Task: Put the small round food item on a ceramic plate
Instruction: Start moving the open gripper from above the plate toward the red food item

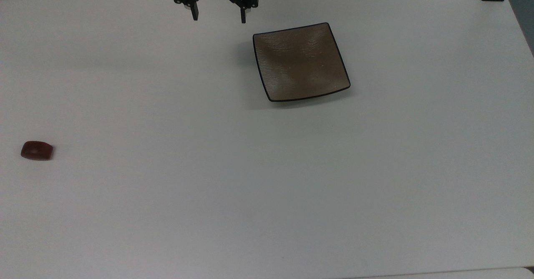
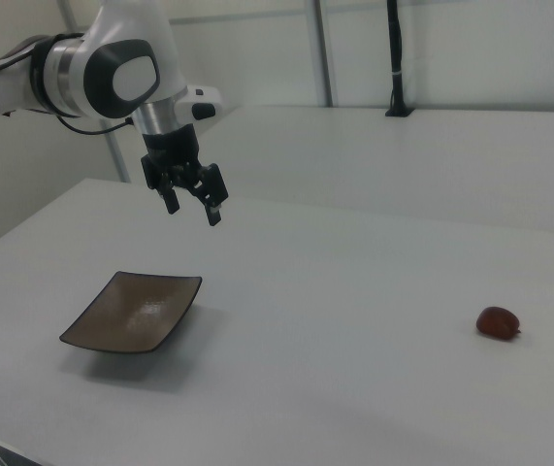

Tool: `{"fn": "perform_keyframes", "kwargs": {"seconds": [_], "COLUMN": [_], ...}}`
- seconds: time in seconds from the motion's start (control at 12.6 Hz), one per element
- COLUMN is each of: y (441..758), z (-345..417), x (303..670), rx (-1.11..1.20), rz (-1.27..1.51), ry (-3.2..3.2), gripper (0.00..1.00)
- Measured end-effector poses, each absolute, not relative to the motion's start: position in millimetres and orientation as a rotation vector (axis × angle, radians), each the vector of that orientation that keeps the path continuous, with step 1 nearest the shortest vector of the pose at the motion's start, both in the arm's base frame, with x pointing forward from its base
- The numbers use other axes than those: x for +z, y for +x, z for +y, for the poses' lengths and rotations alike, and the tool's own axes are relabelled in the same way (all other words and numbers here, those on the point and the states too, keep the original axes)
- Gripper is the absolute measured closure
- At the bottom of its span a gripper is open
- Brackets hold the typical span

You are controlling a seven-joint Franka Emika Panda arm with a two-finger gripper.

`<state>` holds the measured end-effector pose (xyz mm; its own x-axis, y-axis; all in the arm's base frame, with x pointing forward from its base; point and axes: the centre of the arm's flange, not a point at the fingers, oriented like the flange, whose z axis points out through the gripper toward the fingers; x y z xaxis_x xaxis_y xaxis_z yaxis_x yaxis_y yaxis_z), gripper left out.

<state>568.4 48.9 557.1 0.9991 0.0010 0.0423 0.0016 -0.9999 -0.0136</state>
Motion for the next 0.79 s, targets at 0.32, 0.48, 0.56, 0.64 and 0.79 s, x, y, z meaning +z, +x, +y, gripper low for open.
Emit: {"fn": "perform_keyframes", "kwargs": {"seconds": [0.32, 0.48, 0.56, 0.64, 0.79], "y": [568.2, 567.8, 567.6, 567.5, 567.4], "z": [46.6, 46.7, 46.6, 46.6, 46.6], "x": [554.5, 551.7, 550.7, 550.1, 550.0], "rx": [-0.058, -0.049, -0.046, -0.044, -0.044], "rz": [0.002, 0.002, 0.002, 0.002, 0.003], "ry": [-3.128, -3.129, -3.129, -3.129, -3.129], "gripper": [0.00, 0.00, 0.00, 0.00, 0.00]}}
